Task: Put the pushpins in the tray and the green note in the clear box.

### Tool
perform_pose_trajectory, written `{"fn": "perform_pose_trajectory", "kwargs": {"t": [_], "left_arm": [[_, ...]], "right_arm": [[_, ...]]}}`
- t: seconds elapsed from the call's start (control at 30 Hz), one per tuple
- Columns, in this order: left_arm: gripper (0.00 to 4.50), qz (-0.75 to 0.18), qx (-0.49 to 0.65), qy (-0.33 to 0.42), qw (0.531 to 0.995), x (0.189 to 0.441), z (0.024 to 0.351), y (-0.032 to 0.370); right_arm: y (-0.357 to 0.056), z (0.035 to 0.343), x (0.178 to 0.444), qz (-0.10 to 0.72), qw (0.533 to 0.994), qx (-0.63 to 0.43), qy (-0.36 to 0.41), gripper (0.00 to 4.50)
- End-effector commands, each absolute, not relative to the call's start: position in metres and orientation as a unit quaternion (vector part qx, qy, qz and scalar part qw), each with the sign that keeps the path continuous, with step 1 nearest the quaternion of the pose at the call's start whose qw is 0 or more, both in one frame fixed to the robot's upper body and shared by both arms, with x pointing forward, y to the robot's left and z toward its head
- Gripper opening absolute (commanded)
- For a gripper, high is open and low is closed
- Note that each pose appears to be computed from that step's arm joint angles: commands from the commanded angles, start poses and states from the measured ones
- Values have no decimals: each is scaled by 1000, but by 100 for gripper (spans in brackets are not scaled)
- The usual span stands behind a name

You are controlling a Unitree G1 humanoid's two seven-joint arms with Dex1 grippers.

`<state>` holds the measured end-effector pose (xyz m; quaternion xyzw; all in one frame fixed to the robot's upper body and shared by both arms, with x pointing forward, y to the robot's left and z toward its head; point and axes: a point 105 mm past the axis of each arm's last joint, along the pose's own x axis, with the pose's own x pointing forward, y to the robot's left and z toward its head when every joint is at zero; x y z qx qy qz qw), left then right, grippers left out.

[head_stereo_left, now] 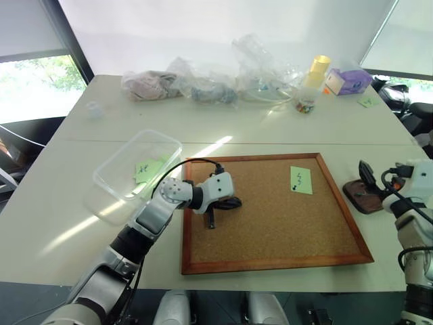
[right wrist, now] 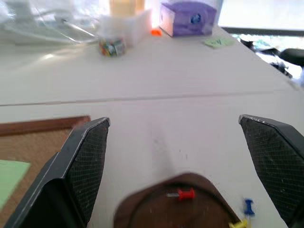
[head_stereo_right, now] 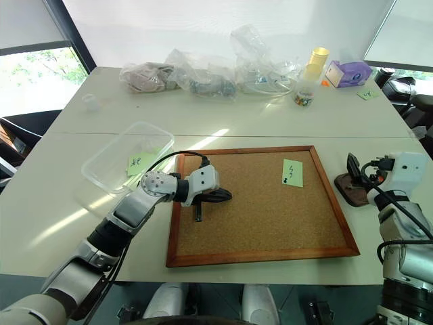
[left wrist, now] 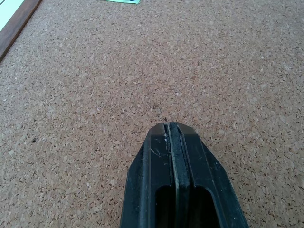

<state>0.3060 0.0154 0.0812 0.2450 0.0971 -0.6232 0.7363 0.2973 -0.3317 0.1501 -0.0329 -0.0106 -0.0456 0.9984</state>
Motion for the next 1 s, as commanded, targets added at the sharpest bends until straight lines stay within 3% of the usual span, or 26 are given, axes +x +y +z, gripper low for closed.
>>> {"fn": "perform_pose_trajectory", "kwargs": {"t": [0.03, 0.13, 0.37, 0.7, 0.83, 1.0], "left_arm": [[0, -628, 251, 148, 721, 297, 54, 24], [0, -631, 251, 147, 719, 296, 55, 26], [0, -631, 256, 142, 718, 298, 56, 24], [0, -628, 257, 143, 720, 300, 55, 25], [0, -628, 257, 143, 720, 299, 55, 25], [0, -629, 257, 143, 720, 299, 55, 25]], "right_arm": [[-279, 154, 295, 71, 997, -19, 5, 446], [-247, 139, 290, 130, 991, -13, 38, 446], [-219, 115, 298, 143, 988, -5, 54, 446], [-213, 96, 305, 144, 987, -5, 70, 446], [-212, 94, 305, 147, 986, 1, 74, 316], [-210, 92, 305, 152, 985, 8, 78, 57]]}}
